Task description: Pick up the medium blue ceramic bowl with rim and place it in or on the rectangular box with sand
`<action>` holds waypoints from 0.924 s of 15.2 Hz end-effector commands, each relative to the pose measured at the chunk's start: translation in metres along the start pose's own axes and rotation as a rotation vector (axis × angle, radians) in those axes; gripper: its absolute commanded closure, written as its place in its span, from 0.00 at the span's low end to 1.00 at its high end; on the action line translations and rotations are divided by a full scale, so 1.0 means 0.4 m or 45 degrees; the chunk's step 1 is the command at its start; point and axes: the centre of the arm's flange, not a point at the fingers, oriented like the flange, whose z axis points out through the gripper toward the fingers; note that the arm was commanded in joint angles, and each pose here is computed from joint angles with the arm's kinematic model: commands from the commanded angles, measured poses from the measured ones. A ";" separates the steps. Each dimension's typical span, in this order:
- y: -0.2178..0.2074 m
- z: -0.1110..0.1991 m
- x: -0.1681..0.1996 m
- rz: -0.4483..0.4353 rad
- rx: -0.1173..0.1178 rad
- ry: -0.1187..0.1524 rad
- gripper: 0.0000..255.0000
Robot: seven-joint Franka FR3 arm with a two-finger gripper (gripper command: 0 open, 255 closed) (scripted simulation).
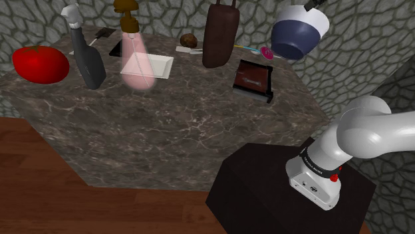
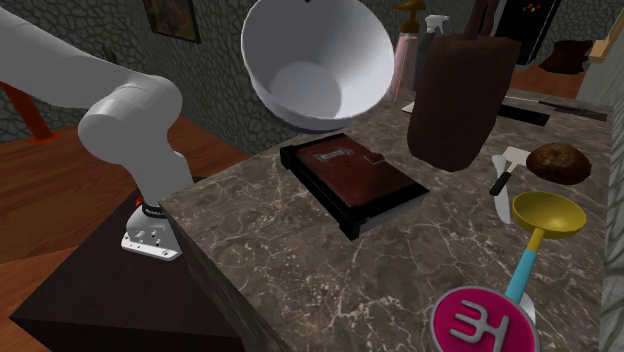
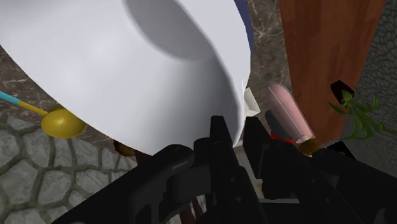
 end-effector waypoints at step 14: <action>-0.093 0.142 -0.015 0.001 0.000 0.002 1.00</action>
